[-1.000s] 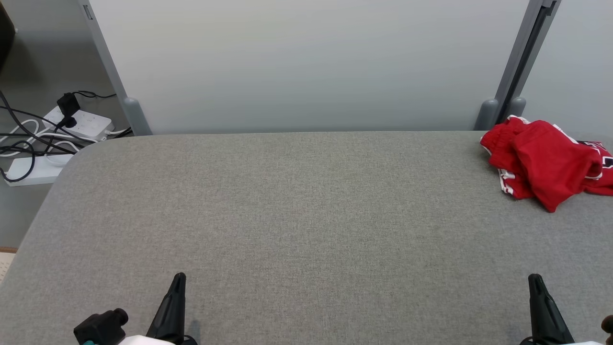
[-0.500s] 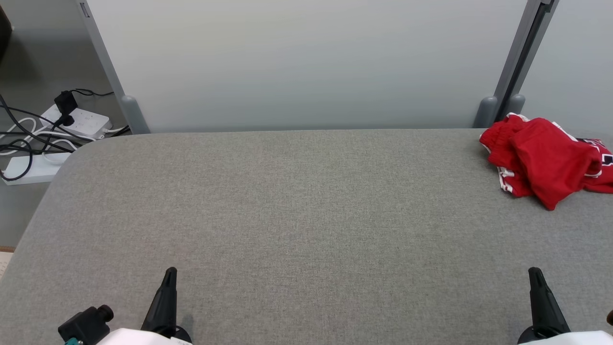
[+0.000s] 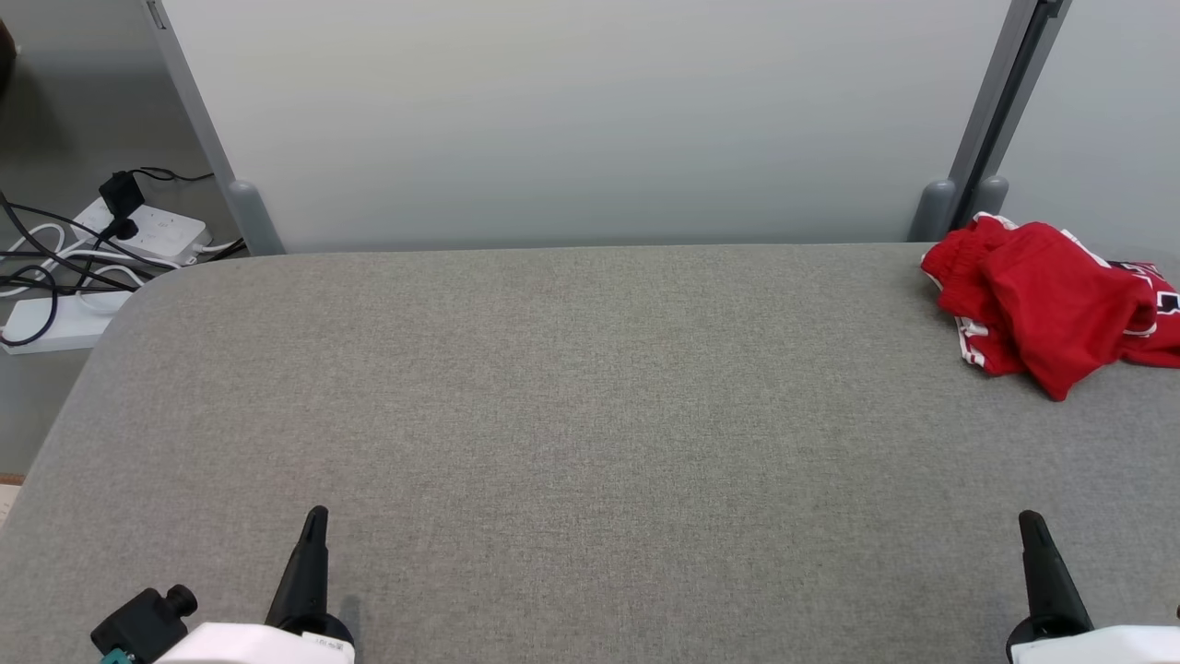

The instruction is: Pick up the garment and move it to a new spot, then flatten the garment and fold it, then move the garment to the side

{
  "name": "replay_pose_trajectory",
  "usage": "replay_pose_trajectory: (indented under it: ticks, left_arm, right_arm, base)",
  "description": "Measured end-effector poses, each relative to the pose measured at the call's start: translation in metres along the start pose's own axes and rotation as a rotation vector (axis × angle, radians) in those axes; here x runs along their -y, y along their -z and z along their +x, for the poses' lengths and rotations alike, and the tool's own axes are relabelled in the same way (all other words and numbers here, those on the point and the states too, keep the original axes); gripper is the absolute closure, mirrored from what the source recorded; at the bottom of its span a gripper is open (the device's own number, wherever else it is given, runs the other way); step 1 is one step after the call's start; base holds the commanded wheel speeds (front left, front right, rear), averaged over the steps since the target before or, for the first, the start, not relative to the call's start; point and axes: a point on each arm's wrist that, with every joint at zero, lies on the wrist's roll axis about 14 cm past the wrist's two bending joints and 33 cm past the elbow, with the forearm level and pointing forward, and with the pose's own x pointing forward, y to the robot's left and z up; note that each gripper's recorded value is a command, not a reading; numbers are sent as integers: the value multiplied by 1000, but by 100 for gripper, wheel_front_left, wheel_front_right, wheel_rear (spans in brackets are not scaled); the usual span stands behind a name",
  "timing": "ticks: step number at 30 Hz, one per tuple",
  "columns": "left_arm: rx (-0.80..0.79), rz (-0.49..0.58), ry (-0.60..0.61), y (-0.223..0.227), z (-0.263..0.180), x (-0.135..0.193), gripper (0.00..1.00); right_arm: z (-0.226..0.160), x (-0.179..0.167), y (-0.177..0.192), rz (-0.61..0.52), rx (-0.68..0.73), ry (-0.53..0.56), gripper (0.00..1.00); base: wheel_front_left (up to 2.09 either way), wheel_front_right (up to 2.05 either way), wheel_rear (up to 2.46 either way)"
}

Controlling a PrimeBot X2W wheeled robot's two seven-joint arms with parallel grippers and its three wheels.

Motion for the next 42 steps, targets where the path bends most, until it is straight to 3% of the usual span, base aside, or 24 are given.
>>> replay_pose_trajectory:
  ticks: [42]
  left_arm:
    - [-11,-473,-2,-9,14,0,100]
  right_arm:
    - [20,2,-2,489,-27,20,100]
  base:
    - [0,0,0]
